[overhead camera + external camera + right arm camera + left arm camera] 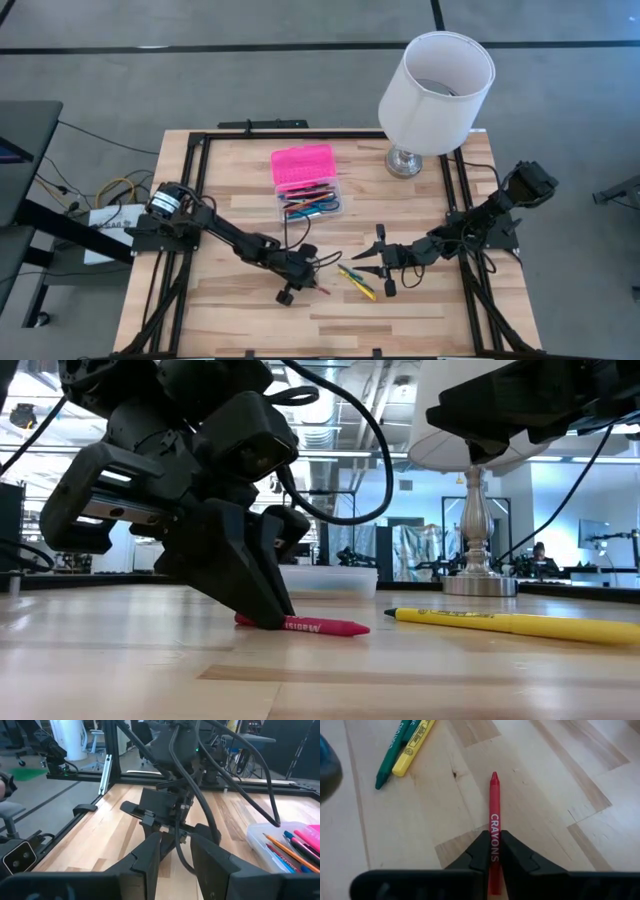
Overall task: Pick & place school supplies into a supply box
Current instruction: Put the red crayon into the pink supply box, then put the yellow pen into the pink supply box
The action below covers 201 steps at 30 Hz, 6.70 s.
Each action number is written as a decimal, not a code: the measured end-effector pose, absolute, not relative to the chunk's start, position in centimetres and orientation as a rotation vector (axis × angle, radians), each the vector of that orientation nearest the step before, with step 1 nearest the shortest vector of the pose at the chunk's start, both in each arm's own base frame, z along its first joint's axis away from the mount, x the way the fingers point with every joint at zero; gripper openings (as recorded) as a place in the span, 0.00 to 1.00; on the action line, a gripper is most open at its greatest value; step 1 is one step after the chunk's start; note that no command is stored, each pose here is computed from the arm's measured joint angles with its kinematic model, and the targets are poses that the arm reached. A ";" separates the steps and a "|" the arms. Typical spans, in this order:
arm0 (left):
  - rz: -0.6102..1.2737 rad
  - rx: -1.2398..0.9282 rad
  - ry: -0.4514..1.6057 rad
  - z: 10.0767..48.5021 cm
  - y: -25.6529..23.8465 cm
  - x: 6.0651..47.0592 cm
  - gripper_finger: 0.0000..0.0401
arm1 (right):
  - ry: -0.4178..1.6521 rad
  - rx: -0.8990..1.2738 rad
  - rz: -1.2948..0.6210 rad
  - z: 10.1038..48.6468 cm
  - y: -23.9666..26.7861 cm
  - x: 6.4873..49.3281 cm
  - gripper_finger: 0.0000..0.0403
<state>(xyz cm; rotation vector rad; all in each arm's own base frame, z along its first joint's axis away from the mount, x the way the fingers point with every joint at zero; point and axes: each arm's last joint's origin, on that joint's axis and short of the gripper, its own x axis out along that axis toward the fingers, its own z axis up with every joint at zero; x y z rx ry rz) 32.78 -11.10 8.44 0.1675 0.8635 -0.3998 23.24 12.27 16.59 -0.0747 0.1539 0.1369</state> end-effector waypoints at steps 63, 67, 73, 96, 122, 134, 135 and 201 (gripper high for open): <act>-0.252 0.146 1.456 13.1 -9.5 27.2 0.06 | 0.176 -0.050 0.130 16.4 12.3 23.2 0.26; -0.241 0.141 1.473 13.1 -9.5 27.1 0.06 | 0.176 -0.050 0.130 16.4 12.3 23.2 0.26; -0.234 0.147 1.473 13.1 -9.5 27.1 0.06 | 0.176 -0.050 0.130 16.4 12.3 23.2 0.26; -0.067 0.423 1.372 15.5 -10.6 28.6 0.06 | 0.177 -0.051 0.131 16.4 12.3 23.2 0.26; 0.442 0.406 1.243 17.6 -1.2 32.2 0.06 | 0.185 -0.056 0.130 16.3 12.2 23.2 0.26; 0.421 0.314 1.193 17.8 2.3 33.1 0.07 | 0.192 -0.059 0.130 16.2 12.2 23.2 0.26; 0.420 0.305 1.191 17.8 2.5 33.2 0.07 | 0.192 -0.059 0.130 16.2 12.2 23.2 0.26; -0.192 0.109 0.324 17.4 -7.3 12.2 0.24 | 0.251 0.121 0.006 15.6 11.9 25.6 0.26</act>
